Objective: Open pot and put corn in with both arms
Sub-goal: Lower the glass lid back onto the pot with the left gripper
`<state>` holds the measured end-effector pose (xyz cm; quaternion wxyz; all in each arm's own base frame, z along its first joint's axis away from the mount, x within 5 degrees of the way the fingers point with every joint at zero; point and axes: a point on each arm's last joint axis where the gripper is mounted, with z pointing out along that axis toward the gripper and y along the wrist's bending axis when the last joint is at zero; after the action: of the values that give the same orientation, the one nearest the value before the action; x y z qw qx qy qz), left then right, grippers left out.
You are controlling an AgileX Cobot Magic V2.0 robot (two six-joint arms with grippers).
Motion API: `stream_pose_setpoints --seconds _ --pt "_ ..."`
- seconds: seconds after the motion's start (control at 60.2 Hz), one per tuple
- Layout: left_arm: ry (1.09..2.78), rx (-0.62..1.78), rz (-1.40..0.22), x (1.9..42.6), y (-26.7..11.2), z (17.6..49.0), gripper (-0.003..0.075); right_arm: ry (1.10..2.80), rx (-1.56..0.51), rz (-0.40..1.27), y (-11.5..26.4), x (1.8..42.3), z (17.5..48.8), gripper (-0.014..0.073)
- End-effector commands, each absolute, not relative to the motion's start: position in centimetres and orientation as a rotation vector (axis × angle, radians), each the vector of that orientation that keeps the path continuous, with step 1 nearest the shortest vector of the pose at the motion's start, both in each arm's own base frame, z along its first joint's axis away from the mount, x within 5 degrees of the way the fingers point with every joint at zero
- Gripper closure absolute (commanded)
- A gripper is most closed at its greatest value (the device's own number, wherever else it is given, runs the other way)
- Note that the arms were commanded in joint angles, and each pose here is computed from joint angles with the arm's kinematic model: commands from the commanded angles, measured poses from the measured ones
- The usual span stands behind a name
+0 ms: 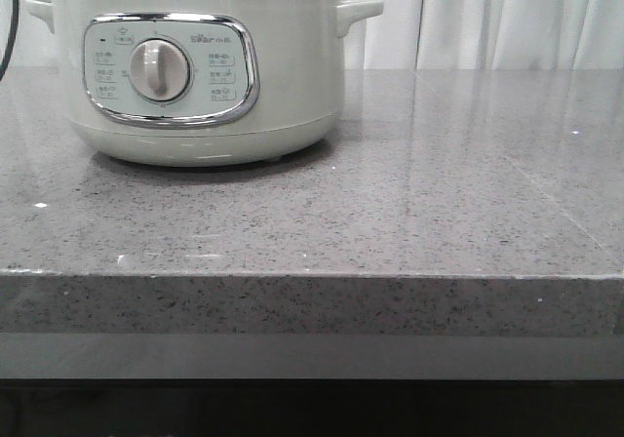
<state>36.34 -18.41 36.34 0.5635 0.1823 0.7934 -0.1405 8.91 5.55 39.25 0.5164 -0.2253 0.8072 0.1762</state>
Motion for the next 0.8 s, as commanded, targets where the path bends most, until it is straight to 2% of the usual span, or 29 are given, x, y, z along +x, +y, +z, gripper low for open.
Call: stream_pose_setpoints --seconds 0.0,0.1,0.249,0.332,0.564,0.78 --pt "1.684 0.401 -0.357 35.3 -18.2 40.6 0.0528 1.846 -0.508 0.426 5.5 9.0 40.6 0.0005" --pt "1.690 0.402 -0.356 35.3 -18.2 40.5 0.0492 1.846 -0.508 0.426 5.5 9.0 40.6 0.0005" --pt "1.695 0.403 -0.355 35.3 -18.2 40.5 0.0322 1.846 -0.508 0.426 5.5 9.0 40.6 0.0005" --pt "1.695 0.403 -0.355 35.3 -18.2 40.5 0.0264 1.846 -0.508 0.426 5.5 9.0 40.6 0.0005" --pt "1.697 0.404 -0.355 35.2 -18.1 40.7 0.0258 1.846 -0.508 0.426 5.5 9.0 40.6 0.0005" --pt "1.715 0.408 -0.352 32.7 -16.8 43.1 0.0258 1.846 -0.508 0.426 5.5 9.0 40.6 0.0005"
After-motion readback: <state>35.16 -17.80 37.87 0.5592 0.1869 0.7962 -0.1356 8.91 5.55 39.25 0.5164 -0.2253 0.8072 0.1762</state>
